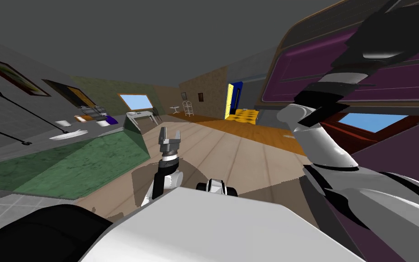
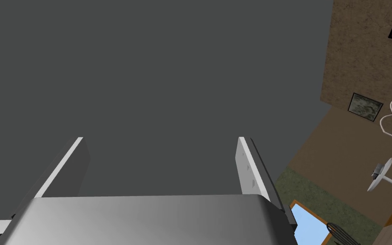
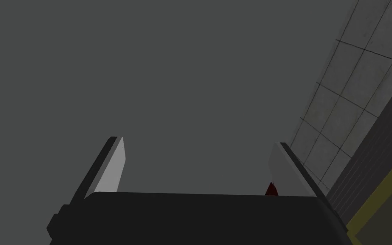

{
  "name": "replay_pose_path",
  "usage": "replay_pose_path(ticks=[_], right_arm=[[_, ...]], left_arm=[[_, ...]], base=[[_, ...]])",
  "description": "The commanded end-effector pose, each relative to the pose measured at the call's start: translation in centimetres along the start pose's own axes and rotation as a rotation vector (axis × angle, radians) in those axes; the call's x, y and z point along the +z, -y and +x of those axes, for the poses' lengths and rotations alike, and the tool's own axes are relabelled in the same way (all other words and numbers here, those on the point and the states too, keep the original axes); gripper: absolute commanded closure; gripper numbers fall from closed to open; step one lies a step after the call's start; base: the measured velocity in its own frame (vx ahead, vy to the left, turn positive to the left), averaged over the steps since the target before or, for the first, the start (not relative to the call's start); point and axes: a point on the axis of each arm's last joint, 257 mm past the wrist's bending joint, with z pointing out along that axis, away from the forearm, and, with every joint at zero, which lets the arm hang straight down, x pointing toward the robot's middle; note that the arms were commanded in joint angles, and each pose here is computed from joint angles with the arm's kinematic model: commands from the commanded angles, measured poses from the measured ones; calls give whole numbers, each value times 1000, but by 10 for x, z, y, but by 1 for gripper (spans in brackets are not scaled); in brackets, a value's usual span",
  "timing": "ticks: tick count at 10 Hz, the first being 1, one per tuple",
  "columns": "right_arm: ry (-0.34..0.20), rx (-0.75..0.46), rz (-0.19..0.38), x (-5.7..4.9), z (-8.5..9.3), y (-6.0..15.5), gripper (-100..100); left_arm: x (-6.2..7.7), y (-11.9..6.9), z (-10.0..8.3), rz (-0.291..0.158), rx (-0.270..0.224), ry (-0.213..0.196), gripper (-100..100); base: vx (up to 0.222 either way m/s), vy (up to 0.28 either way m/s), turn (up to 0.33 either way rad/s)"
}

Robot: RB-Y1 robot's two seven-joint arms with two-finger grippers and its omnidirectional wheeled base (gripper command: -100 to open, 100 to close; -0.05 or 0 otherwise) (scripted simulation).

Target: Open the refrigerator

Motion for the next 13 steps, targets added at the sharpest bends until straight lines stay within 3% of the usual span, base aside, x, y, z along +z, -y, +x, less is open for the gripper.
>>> replay_pose_path(ticks=[1,2,3,6,7,9,11,12,13], right_arm=[[10,-221,248,-38,-35,37,-100],[9,-293,322,-47,-49,38,-100],[-5,-363,380,-47,-61,40,-100],[-130,-442,455,-34,-41,50,-100],[-103,-574,614,-74,-78,58,-100],[-104,-704,784,-105,-112,58,-100],[-164,-827,862,-99,-127,48,-100],[-217,-858,887,-94,-121,51,-100],[-249,-874,904,-95,-118,54,-100]], left_arm=[[0,0,0,0,0,0,0],[0,0,0,0,0,0,0],[0,0,0,0,0,0,0],[0,0,0,0,0,0,0],[0,0,0,0,0,0,0],[0,0,0,0,0,0,0],[0,0,0,0,0,0,0],[0,0,0,0,0,0,0],[0,0,0,0,0,0,0]], base=[[82,241,-104],[43,144,9],[12,40,22],[-5,-23,-1],[31,147,-163],[53,159,-45],[17,44,12],[3,-9,-4],[-4,-20,-2]])
